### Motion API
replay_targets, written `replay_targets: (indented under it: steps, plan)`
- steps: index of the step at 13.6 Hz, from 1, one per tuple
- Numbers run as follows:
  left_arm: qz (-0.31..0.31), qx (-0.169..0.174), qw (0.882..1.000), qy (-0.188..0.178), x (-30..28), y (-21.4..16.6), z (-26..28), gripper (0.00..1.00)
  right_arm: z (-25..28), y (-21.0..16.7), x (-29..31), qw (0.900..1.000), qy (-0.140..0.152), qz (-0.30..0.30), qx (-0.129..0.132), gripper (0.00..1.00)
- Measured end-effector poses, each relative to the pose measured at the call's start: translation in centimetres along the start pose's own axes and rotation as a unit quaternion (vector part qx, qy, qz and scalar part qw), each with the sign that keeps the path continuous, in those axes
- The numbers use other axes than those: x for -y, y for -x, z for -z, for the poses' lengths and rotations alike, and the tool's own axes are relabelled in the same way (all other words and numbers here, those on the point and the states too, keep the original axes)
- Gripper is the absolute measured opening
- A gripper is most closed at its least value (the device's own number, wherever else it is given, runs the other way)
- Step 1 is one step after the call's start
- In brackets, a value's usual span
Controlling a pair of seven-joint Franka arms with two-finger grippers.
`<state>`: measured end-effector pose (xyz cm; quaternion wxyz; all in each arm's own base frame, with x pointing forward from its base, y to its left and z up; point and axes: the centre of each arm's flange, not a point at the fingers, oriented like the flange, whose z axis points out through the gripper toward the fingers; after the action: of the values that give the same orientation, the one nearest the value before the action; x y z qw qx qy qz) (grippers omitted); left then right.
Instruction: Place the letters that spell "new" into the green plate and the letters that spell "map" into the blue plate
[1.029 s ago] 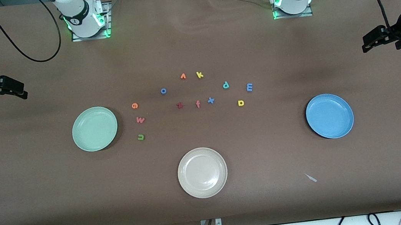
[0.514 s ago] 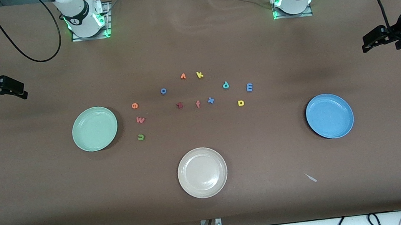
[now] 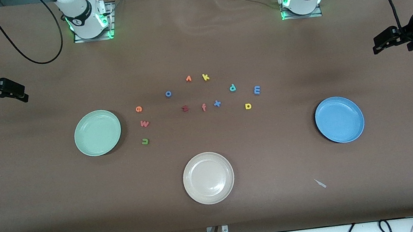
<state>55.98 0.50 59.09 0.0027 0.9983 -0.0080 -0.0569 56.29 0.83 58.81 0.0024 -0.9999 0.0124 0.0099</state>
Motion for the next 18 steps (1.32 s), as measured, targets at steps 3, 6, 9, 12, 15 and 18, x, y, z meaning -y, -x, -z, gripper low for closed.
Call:
replay_targets:
  steps: [3, 6, 9, 12, 15, 18]
  plan:
    - [0.0, 0.0, 1.0, 0.0, 0.0, 0.0, 0.0, 1.0, 0.0, 0.0, 0.0, 1.0, 0.0, 0.0, 0.0, 1.0]
    - [0.0, 0.0, 1.0, 0.0, 0.0, 0.0, 0.0, 1.0, 0.0, 0.0, 0.0, 1.0, 0.0, 0.0, 0.0, 1.0]
    - [0.0, 0.0, 1.0, 0.0, 0.0, 0.0, 0.0, 1.0, -0.2, 0.0, 0.0, 1.0, 0.0, 0.0, 0.003, 1.0]
    - [0.0, 0.0, 1.0, 0.0, 0.0, 0.0, 0.0, 1.0, -1.2, 0.2, 0.0, 1.0, 0.001, 0.0, 0.018, 1.0]
    - [0.0, 0.0, 1.0, 0.0, 0.0, 0.0, 0.0, 1.0, -1.5, 0.1, 0.0, 1.0, 0.001, 0.0, 0.021, 1.0]
    - [-0.002, 0.0, 1.0, 0.0, -0.3, 0.0, 0.0, 1.0, -1.5, 0.1, 0.0, 1.0, 0.001, 0.0, 0.02, 1.0]
